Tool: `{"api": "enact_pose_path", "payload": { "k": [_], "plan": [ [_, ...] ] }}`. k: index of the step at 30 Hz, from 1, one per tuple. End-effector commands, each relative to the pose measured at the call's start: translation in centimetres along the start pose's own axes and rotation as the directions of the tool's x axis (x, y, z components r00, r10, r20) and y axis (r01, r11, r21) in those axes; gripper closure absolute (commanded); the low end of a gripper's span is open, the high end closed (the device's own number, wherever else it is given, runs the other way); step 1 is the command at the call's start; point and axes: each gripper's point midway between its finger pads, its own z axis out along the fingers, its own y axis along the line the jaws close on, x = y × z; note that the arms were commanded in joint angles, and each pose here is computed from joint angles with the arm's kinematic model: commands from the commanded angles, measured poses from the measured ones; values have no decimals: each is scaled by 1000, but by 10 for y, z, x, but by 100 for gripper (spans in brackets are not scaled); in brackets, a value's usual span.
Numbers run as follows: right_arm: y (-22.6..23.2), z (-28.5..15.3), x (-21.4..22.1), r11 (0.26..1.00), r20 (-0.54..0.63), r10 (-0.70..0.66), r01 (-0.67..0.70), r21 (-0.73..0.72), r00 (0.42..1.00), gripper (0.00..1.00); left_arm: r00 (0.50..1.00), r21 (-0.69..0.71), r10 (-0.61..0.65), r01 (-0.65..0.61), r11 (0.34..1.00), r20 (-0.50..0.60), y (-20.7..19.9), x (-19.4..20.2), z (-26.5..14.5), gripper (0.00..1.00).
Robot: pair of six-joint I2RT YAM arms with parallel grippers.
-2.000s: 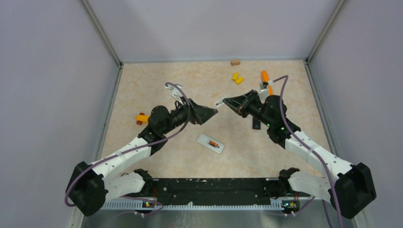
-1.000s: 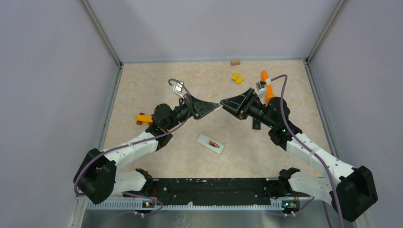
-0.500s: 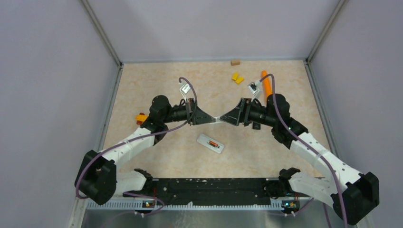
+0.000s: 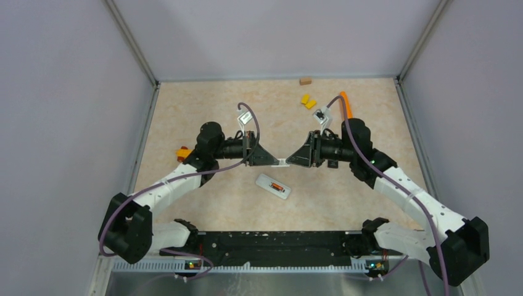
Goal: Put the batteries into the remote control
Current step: Adjust the battery cover.
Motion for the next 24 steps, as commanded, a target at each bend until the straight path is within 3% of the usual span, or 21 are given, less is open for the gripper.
{"api": "enact_pose_path", "payload": {
  "k": [1,6,18,22,24],
  "plan": [
    [11,-1,-7,998,-12,-29,28,-51,1000,65,997,50,81,-80,995,-2,-17,-11,1,100],
    [7,0,-3,999,-22,-18,17,-43,1000,63,997,50,77,-77,996,-6,-16,-11,2,100],
    [20,2,3,989,-47,38,-44,-140,998,81,998,32,62,-62,998,4,-10,-12,3,97],
    [21,1,6,988,-62,48,-56,-146,997,91,998,19,55,-56,998,14,-6,-14,4,93],
    [20,1,7,988,-62,53,-61,-139,997,100,999,15,52,-52,999,15,-4,-14,5,83]
  ]
}}
